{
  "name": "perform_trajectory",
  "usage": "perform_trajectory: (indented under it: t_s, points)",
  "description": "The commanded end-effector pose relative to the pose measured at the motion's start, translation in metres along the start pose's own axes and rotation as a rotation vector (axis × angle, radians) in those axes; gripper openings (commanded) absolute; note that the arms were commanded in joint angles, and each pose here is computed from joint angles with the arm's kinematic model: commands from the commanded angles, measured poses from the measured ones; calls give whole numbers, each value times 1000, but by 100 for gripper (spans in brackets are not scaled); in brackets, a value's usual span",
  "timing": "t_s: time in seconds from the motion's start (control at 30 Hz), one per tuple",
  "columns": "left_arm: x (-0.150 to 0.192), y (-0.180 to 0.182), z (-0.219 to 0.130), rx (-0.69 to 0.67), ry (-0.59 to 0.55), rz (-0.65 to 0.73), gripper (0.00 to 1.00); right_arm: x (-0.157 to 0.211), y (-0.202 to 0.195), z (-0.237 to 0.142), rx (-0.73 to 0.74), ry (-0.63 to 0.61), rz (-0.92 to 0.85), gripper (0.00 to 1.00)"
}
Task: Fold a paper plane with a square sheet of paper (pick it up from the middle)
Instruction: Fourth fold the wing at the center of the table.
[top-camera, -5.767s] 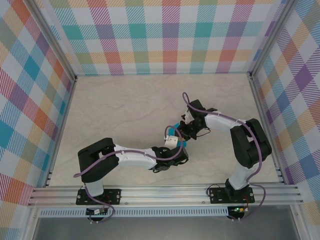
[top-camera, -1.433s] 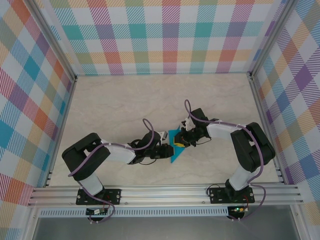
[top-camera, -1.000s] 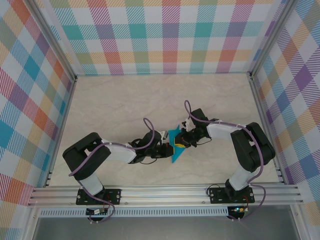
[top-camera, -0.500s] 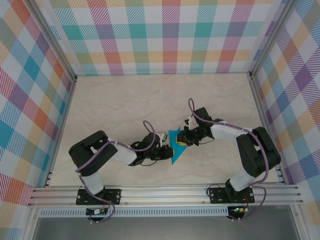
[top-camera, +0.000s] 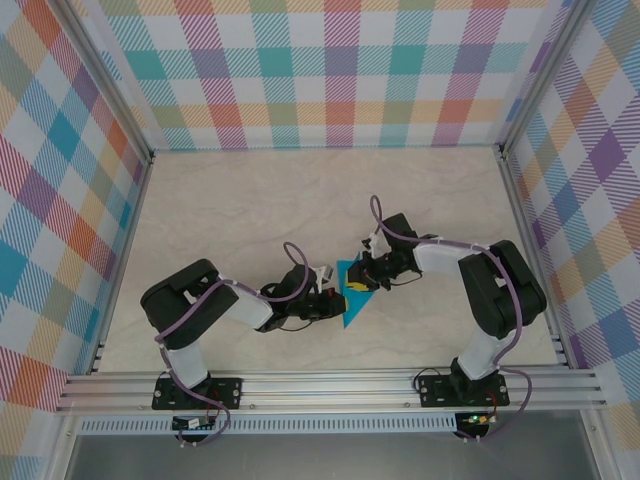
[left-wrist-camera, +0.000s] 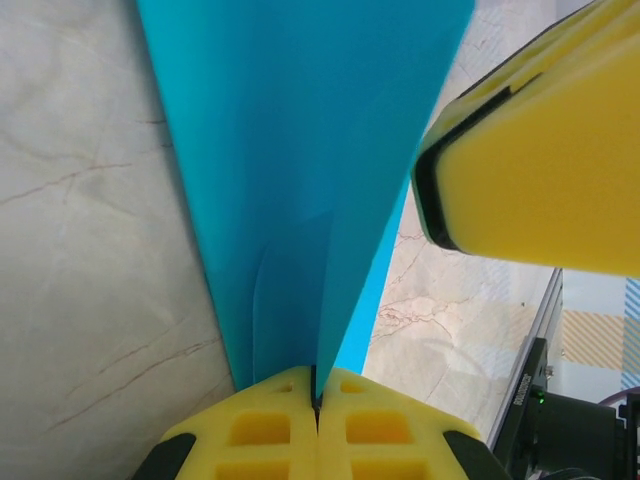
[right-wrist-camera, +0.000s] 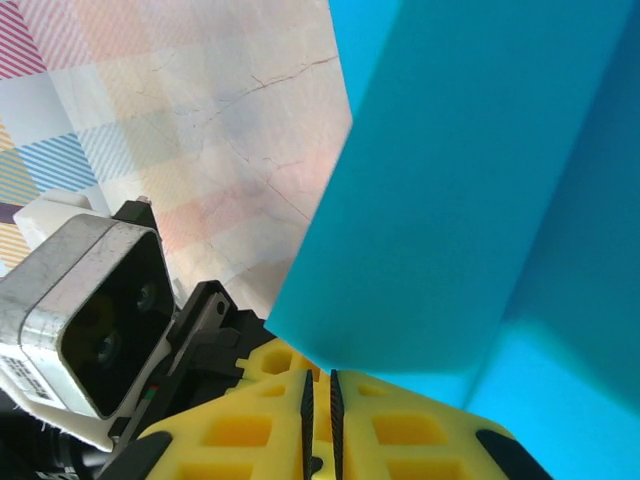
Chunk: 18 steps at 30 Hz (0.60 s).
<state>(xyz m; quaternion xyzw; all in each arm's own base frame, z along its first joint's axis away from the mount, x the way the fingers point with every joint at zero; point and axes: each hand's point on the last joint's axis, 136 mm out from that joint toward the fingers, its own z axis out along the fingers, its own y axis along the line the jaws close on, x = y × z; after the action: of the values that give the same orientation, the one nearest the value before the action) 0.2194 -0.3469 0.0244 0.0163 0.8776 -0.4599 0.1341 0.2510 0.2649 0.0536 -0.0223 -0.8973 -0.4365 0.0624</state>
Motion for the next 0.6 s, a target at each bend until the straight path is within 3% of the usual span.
perform_trajectory:
  t_s: [0.0, 0.4, 0.57]
  points:
    - [5, 23, 1, -41, 21, -54, 0, -6, 5, 7, -26, 17, -14, 15]
    - [9, 38, -3, -125, 49, -79, 0, -20, -24, 17, 80, -15, 38, 12]
    - [8, 42, -7, -168, 44, -83, 6, -19, -32, 17, 109, -20, 54, 12]
